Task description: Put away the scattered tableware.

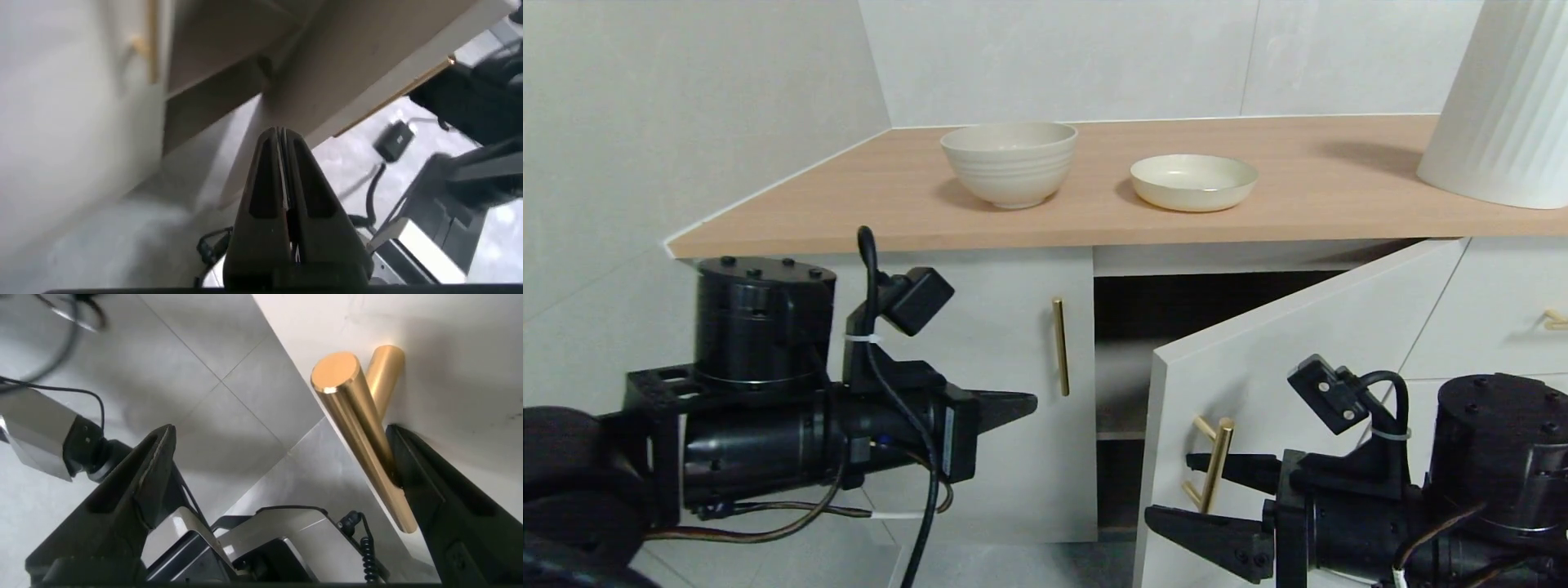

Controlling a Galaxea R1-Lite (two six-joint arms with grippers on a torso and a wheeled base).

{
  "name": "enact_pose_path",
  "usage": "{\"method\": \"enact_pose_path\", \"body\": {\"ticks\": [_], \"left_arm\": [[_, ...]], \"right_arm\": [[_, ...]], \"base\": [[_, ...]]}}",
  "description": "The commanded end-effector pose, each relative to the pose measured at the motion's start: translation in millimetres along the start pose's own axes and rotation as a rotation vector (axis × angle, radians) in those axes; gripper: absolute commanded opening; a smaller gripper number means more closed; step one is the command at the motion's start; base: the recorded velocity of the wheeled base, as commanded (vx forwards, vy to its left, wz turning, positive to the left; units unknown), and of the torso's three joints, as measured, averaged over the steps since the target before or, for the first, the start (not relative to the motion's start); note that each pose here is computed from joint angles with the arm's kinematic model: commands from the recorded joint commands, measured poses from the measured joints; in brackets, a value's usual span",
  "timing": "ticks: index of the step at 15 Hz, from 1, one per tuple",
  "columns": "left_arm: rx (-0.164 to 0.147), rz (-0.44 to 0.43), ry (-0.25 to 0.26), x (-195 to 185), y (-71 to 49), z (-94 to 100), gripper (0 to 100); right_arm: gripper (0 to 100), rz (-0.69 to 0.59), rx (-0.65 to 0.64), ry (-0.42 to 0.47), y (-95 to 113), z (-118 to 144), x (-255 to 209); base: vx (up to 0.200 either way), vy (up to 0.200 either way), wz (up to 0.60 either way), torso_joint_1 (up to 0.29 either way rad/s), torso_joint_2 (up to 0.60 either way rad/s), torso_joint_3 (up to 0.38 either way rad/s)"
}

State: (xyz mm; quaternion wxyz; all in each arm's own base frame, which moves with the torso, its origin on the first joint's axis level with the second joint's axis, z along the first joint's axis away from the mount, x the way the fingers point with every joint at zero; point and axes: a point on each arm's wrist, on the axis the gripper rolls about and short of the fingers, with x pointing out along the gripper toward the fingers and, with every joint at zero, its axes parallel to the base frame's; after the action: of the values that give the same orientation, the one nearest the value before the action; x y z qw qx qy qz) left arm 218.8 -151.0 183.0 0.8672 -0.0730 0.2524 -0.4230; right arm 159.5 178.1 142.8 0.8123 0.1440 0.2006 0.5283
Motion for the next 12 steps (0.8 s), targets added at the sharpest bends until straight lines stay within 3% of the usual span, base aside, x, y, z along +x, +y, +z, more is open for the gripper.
{"method": "enact_pose_path", "body": {"ticks": [1,3,5,6,12], "left_arm": [[0.025,-0.076,0.062,46.1,-3.4,-16.9,0],[0.049,-0.120,0.039,81.5,-4.4,-24.8,0],[0.051,-0.150,0.029,102.4,-7.9,-36.7,0],[0.055,-0.176,-0.024,110.3,-11.7,-38.0,0],[0.098,-0.253,-0.119,101.5,-22.4,-50.5,0]], "right_arm": [[100,-0.003,0.002,0.003,-0.2,-0.9,-0.5],[100,-0.003,0.001,0.002,-0.1,-0.7,-0.5],[100,-0.004,0.001,0.002,0.0,-0.8,-0.9],[100,-0.004,-0.002,-0.003,0.6,-0.1,-1.7],[100,-0.008,-0.009,-0.008,0.4,0.7,-2.5]], "base": [[0.000,0.000,0.00,0.000,0.00,0.000],[0.000,0.000,0.00,0.000,0.00,0.000],[0.000,0.000,0.00,0.000,0.00,0.000],[0.000,0.000,0.00,0.000,0.00,0.000],[0.000,0.000,0.00,0.000,0.00,0.000]]}}
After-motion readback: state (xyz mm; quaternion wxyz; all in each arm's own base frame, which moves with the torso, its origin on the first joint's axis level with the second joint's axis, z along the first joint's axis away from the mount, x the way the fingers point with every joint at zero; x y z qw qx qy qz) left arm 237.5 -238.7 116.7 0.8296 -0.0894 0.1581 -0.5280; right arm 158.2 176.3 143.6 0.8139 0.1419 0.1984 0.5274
